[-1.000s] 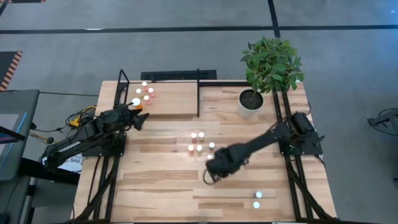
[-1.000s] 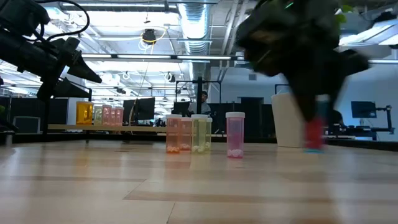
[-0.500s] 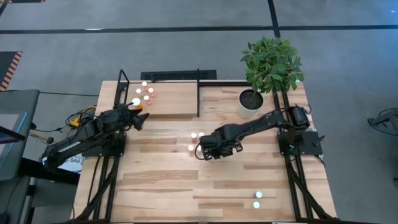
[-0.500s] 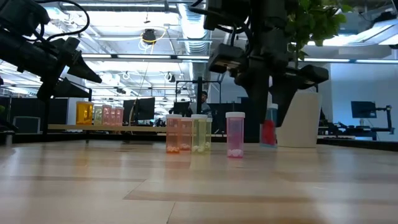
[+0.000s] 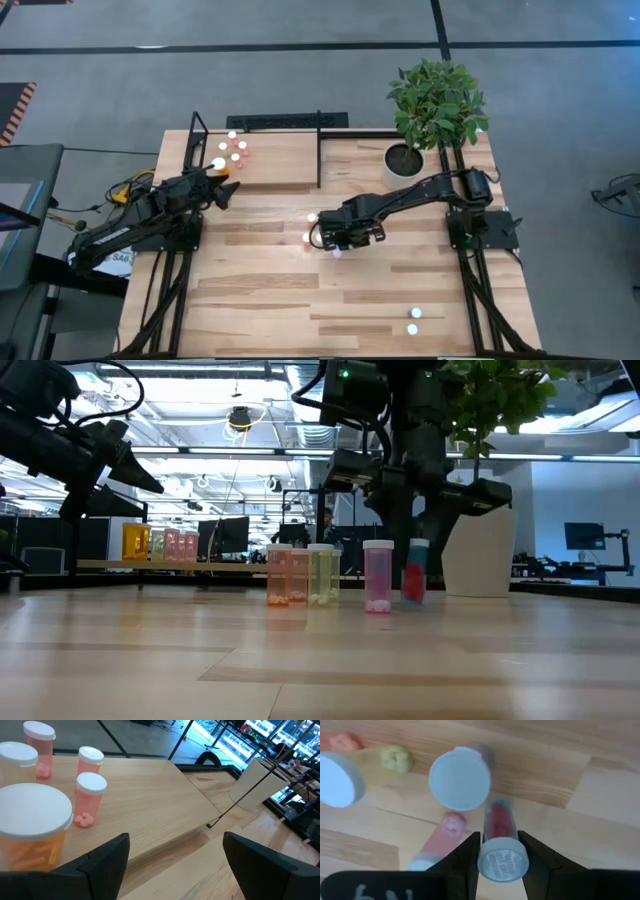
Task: Pick and place medicine bottles onto shelf by color
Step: Move the blue pill bottle to the center
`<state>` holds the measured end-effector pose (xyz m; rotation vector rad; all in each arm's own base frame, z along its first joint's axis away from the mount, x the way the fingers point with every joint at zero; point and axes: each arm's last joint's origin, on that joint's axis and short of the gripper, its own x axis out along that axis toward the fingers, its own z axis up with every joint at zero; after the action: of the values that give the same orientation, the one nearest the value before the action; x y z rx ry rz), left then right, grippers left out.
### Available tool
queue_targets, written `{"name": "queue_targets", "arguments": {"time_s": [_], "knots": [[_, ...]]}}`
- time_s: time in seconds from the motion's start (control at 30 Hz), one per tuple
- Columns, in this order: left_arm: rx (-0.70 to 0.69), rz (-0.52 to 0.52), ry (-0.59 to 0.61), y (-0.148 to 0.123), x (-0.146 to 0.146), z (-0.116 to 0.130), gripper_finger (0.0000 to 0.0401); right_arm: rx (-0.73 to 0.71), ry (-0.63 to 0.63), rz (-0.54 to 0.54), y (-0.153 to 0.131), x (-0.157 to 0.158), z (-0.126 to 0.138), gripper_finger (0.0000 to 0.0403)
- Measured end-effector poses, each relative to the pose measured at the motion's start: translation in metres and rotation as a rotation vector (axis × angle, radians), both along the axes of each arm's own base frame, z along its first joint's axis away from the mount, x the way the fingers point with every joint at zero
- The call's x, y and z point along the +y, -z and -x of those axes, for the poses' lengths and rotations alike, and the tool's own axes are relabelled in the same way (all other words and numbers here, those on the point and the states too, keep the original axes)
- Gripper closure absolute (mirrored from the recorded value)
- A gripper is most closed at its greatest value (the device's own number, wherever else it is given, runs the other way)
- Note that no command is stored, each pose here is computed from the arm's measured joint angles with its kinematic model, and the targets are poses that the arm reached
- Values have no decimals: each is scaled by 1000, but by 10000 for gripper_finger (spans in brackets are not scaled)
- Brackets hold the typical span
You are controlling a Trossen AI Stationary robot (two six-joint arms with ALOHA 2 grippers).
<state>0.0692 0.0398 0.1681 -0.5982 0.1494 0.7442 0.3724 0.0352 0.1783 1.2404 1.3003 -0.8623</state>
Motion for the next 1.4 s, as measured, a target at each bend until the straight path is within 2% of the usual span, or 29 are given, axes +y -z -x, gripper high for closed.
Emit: {"name": "queue_targets", "arguments": {"time_s": [0.23,0.77,1.2,1.4], "knots": [[0,0,0,0,0,0,92,-2,9,0,0,-2,0,254],[0,0,0,0,0,0,92,19,8,2,-6,-2,4,162],[1,0,0,0,0,0,92,83,-71,38,-43,11,4,158],[0,0,0,0,0,0,92,132,-77,117,-64,30,21,158]]}}
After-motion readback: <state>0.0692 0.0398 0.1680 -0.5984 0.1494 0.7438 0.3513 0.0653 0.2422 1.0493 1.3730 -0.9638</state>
